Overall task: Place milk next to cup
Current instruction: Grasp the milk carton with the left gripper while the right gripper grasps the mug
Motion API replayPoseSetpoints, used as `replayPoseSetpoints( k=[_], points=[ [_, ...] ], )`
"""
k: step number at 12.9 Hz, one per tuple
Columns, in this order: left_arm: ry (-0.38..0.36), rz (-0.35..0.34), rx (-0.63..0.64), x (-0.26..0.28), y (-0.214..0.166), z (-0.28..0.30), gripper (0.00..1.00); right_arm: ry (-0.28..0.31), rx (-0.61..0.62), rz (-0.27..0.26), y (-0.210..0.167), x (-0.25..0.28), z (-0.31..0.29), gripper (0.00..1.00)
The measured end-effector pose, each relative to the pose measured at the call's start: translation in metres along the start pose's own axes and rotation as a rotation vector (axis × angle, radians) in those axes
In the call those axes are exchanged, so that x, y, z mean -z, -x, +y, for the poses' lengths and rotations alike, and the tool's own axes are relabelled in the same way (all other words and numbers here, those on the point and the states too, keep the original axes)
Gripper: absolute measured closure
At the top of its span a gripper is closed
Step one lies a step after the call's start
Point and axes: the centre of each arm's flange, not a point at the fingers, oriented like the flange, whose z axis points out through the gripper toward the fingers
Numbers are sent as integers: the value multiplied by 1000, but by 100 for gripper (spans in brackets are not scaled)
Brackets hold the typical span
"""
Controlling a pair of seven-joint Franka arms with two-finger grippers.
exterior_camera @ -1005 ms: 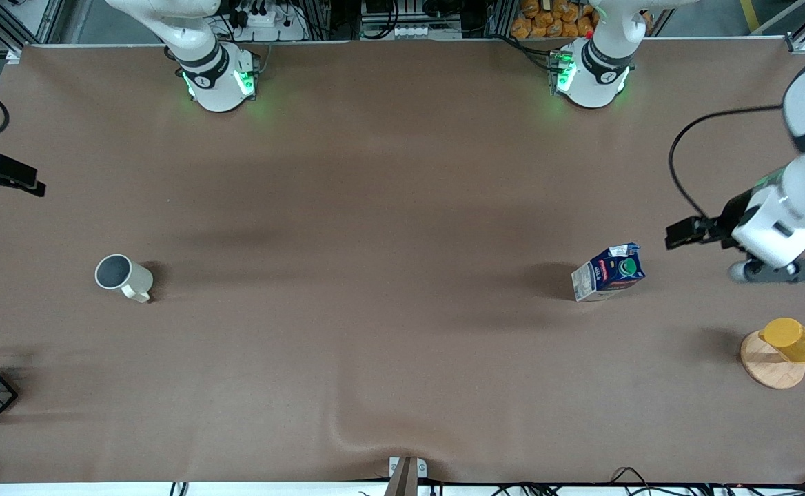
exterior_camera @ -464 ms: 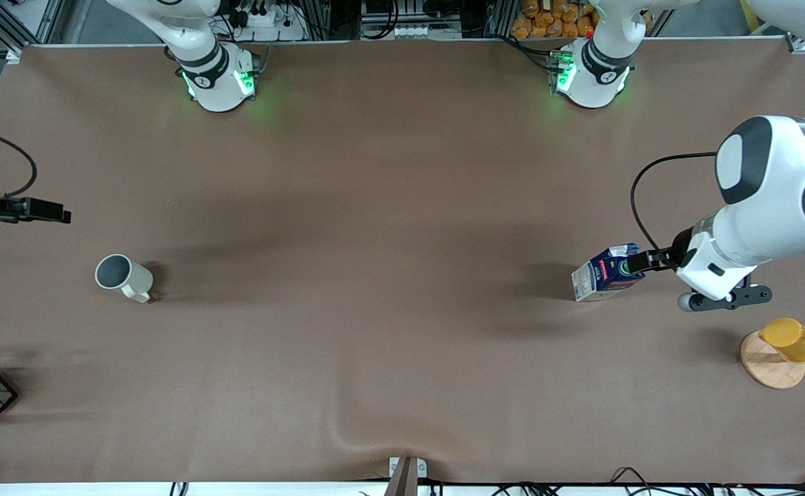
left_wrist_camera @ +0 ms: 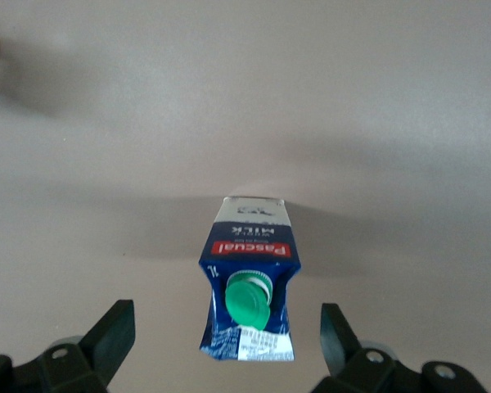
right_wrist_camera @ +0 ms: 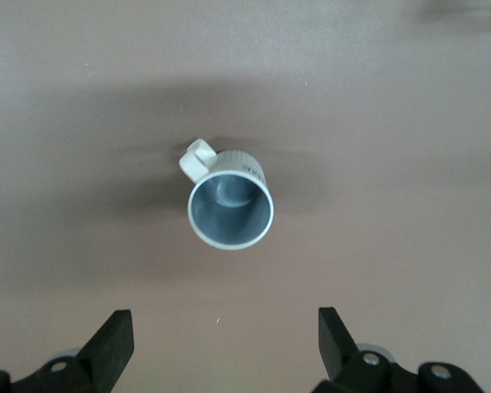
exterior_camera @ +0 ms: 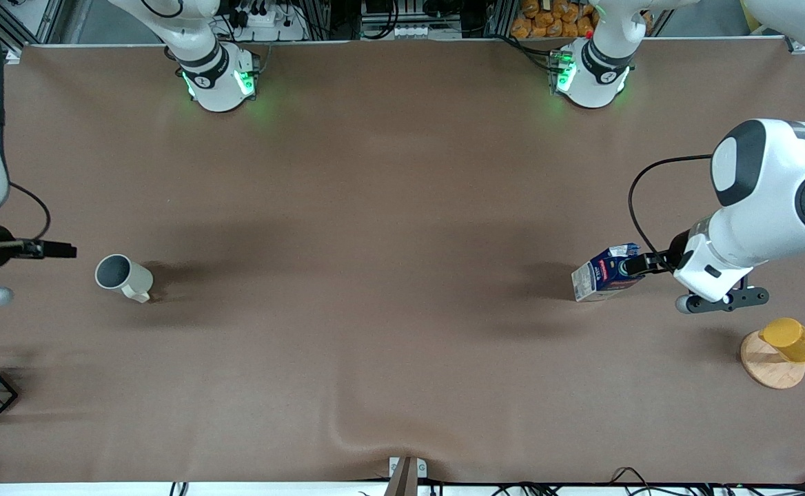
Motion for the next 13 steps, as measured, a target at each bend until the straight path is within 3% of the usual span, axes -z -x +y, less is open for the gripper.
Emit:
replayPoseSetpoints(
  k=[4,8,13],
  points=[
    [11,36,27,-35,1,0,0,-1,82,1,-38,-74,15,0],
    [-1,-9,51,-61,11,2,0,-28,163,-24,-45,-123,51,0],
    [-11,-47,53,-79,20,1,0,-64,179,-67,-50,-161,52,0]
  ],
)
